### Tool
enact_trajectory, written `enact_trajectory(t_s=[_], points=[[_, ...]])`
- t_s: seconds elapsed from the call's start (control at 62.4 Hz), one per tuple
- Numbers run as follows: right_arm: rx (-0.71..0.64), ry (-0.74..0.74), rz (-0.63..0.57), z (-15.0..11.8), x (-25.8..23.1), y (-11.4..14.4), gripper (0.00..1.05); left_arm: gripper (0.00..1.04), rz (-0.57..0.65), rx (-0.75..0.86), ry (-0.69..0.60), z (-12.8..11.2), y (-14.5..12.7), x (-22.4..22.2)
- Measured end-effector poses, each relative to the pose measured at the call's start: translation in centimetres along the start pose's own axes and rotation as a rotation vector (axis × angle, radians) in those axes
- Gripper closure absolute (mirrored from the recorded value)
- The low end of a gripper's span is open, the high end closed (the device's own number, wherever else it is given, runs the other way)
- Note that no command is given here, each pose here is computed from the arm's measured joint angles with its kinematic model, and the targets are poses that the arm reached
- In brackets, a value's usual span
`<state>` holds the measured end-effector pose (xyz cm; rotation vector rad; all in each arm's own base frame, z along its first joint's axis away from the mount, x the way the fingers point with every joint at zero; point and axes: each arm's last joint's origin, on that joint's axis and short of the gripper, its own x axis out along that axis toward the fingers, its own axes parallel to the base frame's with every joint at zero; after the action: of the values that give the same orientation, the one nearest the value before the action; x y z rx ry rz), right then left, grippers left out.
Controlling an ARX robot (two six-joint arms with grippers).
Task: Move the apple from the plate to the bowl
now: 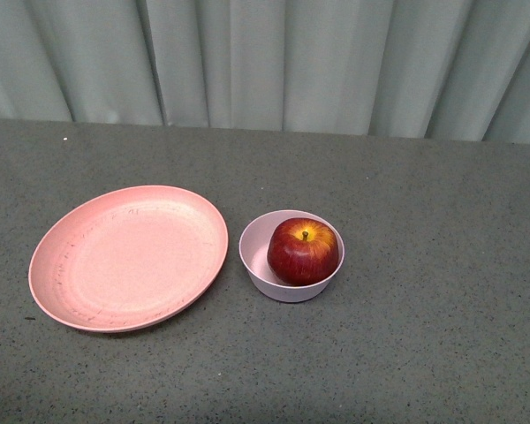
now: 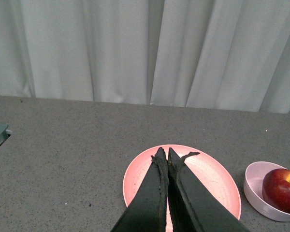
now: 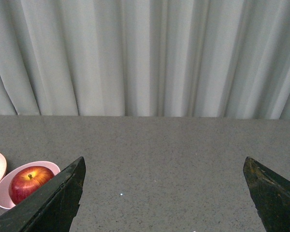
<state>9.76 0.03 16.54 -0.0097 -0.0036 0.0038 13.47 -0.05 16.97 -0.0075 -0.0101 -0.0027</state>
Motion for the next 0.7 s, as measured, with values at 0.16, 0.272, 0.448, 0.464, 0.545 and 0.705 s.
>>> enact_trajectory(t_s=[0.16, 0.272, 0.448, 0.464, 0.545, 0.705], points=[[0.0, 0.0, 0.0, 0.0, 0.0, 0.0, 0.09, 1.01, 0.001, 0.0, -0.006, 0.2, 0.0, -0.6], [0.0, 0.0, 0.0, 0.0, 0.0, 0.0, 0.09, 1.01, 0.001, 0.0, -0.01, 0.3, 0.0, -1.0], [0.0, 0.0, 0.0, 0.0, 0.0, 0.0, 0.09, 1.01, 0.001, 0.0, -0.012, 0.4, 0.0, -1.6], [0.0, 0.0, 0.0, 0.0, 0.0, 0.0, 0.09, 1.01, 0.001, 0.0, -0.012, 0.4, 0.0, -1.6], [0.0, 0.0, 0.0, 0.0, 0.0, 0.0, 0.09, 1.01, 0.001, 0.0, -0.012, 0.4, 0.0, -1.8], [0.0, 0.0, 0.0, 0.0, 0.0, 0.0, 0.09, 1.01, 0.001, 0.0, -0.013, 0.4, 0.0, -2.2]])
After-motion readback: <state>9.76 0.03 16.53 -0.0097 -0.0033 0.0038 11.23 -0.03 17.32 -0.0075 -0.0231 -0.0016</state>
